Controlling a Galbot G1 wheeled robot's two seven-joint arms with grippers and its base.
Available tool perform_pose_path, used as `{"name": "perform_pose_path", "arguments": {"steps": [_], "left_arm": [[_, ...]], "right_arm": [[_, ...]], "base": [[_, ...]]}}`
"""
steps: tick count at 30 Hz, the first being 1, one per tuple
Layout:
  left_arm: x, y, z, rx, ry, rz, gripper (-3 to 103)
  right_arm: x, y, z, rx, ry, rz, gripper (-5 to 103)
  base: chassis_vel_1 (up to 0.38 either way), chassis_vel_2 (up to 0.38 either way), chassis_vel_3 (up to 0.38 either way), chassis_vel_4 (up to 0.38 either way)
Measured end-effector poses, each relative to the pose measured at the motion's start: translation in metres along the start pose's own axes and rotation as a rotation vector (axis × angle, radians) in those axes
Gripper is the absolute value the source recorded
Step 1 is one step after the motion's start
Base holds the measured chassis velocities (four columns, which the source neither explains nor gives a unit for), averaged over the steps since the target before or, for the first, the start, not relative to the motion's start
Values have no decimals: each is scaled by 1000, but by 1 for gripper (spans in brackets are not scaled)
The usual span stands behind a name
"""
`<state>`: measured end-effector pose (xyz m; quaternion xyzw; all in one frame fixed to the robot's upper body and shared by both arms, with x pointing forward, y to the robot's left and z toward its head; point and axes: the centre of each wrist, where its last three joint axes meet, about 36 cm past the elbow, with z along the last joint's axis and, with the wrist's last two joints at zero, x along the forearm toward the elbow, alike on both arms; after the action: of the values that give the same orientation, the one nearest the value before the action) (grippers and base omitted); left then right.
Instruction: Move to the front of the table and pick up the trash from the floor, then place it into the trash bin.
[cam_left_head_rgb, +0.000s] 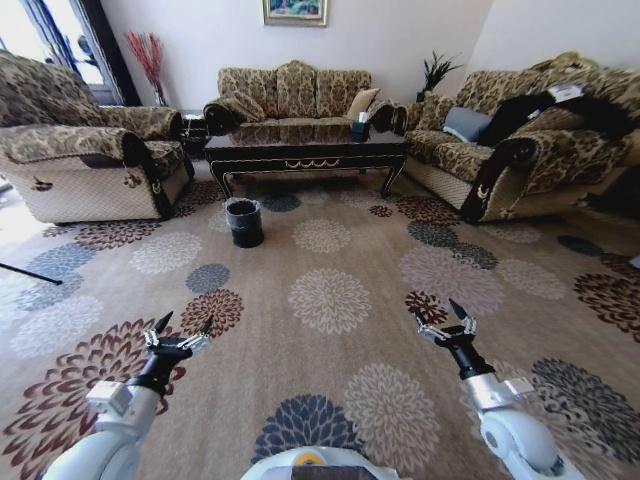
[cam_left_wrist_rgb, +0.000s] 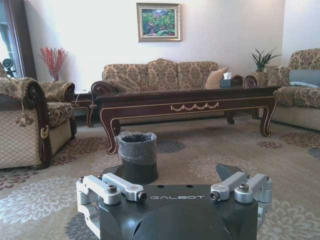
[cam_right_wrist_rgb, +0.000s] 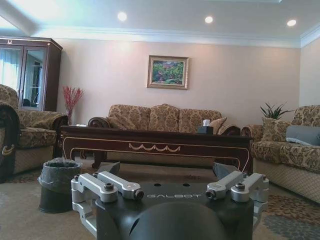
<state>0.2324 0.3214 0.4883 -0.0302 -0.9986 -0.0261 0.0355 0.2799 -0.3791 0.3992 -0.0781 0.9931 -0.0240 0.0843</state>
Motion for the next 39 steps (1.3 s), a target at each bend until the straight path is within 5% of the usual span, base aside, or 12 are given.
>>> {"name": "perform_pose_path", "arguments": {"steps": [10, 39], "left_arm": [[-2, 3, 2, -2, -9, -26, 100], [-3, 7, 9, 36, -21, -33, 100]], "right_arm": [[-11, -2, -8, 1, -4, 83, 100], [-14, -3, -11, 5, -1, 63, 100]], "base": [[0, 0, 0, 0], [0, 0, 0, 0]]}}
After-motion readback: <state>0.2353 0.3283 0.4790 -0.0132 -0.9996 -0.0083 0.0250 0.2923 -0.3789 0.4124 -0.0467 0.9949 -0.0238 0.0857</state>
